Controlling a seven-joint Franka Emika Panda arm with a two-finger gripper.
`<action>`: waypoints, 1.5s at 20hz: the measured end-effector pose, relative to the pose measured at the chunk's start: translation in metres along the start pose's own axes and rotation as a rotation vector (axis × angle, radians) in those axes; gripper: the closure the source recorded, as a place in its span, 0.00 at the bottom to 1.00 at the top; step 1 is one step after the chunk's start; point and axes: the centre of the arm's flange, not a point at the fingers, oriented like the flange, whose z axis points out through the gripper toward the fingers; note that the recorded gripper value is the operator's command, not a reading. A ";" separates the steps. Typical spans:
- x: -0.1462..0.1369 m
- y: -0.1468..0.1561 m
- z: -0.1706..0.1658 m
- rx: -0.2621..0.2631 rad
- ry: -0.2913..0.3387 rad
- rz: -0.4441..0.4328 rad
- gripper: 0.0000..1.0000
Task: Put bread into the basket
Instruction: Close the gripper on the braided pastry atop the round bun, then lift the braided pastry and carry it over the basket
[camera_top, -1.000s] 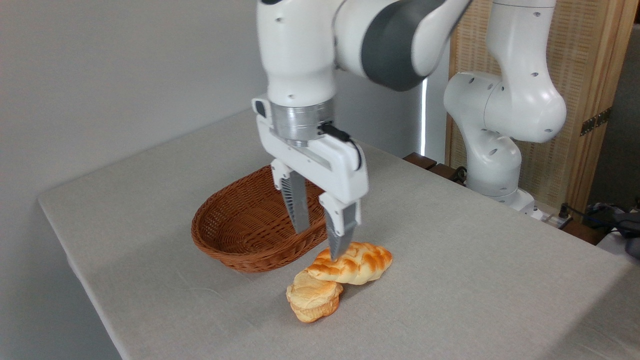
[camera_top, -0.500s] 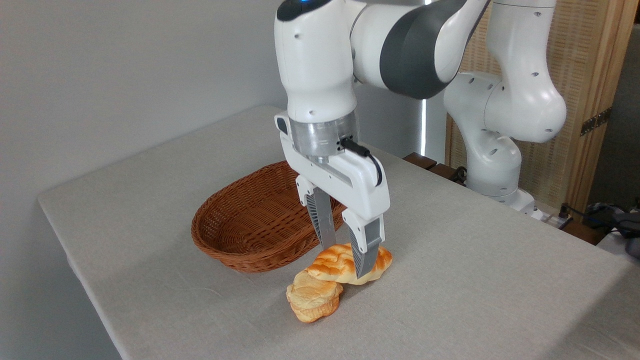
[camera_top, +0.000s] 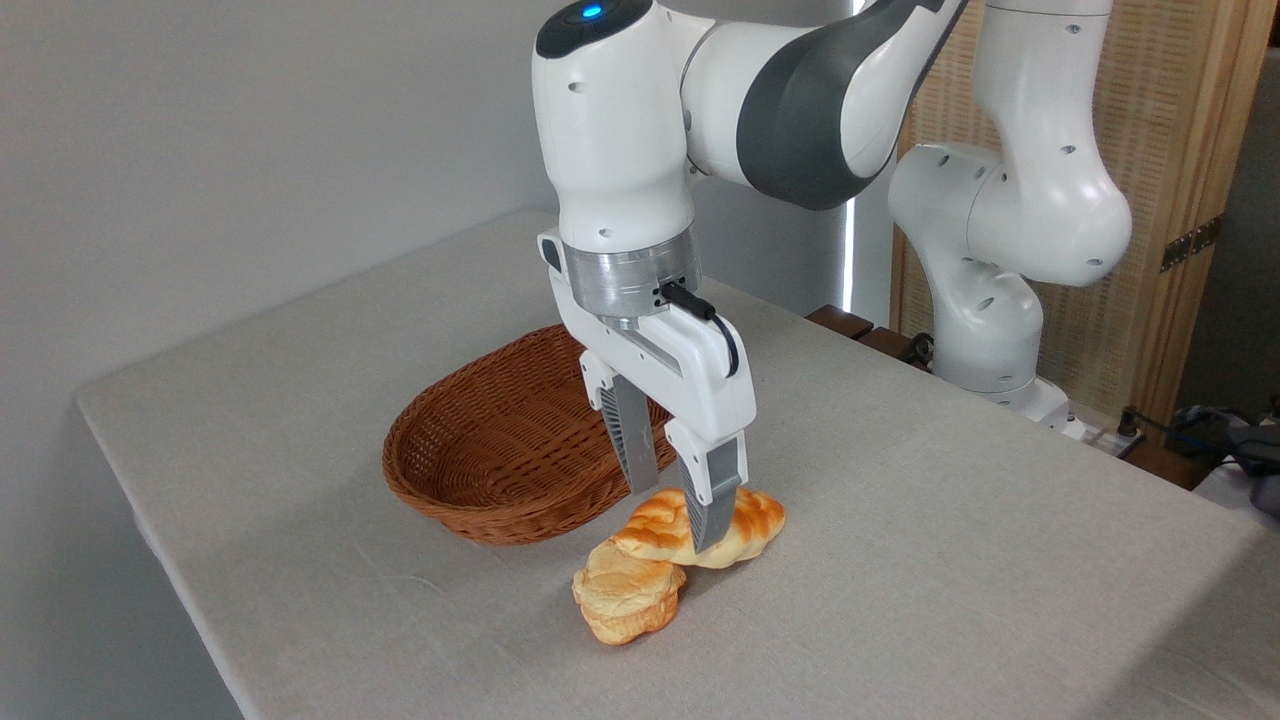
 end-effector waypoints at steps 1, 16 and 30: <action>0.000 0.000 -0.001 -0.002 0.008 -0.003 0.00; 0.007 -0.007 0.015 -0.001 0.011 -0.006 0.48; 0.006 -0.007 0.012 0.003 0.015 -0.007 0.49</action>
